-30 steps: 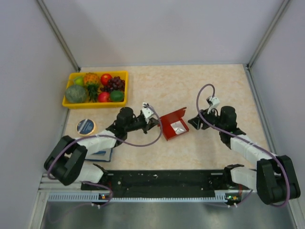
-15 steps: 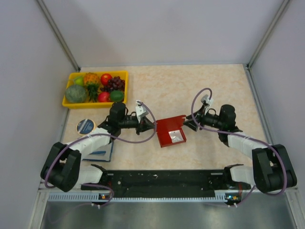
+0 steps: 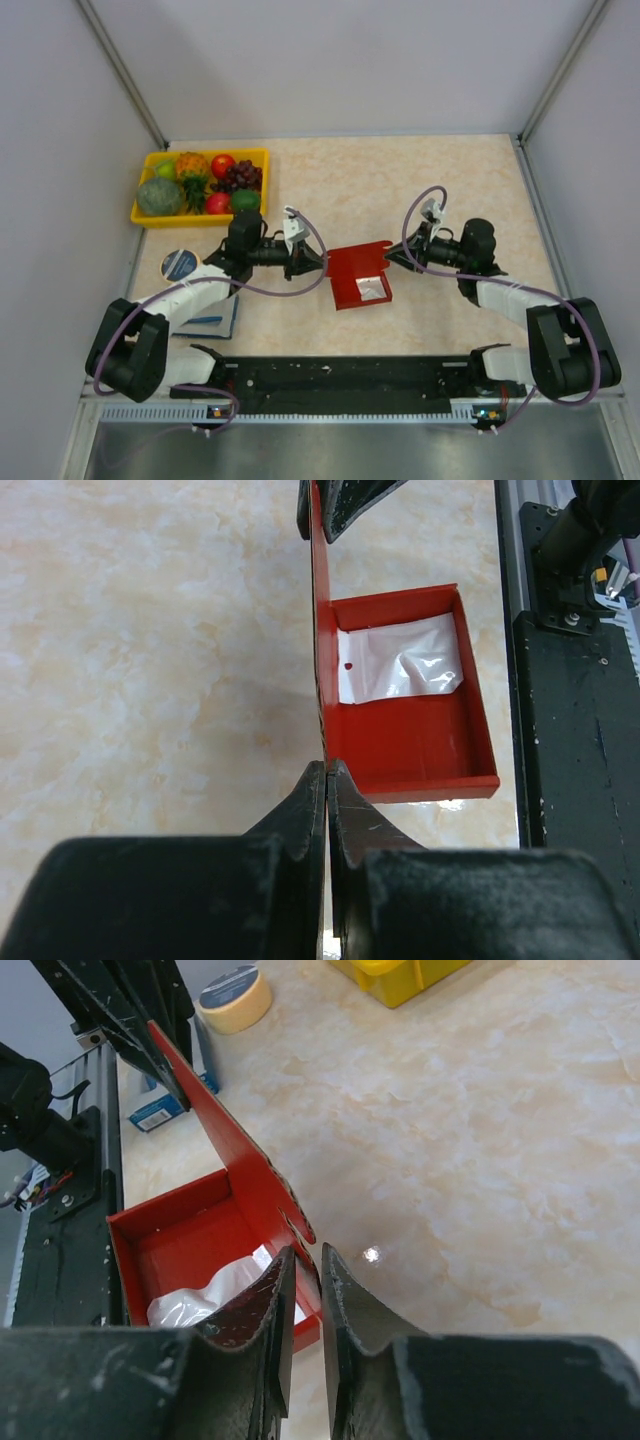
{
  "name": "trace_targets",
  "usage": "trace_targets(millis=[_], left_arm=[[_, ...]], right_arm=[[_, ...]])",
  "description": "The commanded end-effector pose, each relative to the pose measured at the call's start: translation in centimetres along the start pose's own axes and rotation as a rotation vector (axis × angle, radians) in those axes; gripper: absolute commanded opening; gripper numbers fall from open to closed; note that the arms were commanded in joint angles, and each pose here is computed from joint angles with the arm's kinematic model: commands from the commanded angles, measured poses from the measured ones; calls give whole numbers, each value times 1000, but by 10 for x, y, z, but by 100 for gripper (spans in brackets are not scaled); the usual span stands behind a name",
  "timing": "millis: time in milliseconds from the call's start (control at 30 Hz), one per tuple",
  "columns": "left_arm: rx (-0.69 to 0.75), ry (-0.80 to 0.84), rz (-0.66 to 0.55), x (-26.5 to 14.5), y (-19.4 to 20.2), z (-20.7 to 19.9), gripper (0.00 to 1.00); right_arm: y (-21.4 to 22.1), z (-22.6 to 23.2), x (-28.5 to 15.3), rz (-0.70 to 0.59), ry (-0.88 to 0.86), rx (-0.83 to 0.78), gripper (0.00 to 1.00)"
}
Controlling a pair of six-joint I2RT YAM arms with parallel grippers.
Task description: Fold the paper box
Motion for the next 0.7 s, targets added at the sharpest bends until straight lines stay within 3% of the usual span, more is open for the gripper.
trace_targets(millis=[0,167,333,667], left_arm=[[31,16,-15,1,-14,2,0],[4,-25,-32,1,-15,7,0],[4,-61,-111,1,-28,10,18],[-24,-137,-159,1,-28,17,4]], right_arm=[[-19,1,1,-50,-31,-90,13],[-21,1,0,-57,-16,-96,0],[-28,4,-2,-101,5,-117,0],[-32,6,0,-138,29,-109,0]])
Point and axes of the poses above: each gripper's point midway between its finger pads, its own x axis out along the fingers, its own z axis along the line the jaws close on, y = z × x, the point moved 3 cm from there along -x, back along the fingers, and after that the axes turned 9 degrees about -x, right-handed, at the moved point
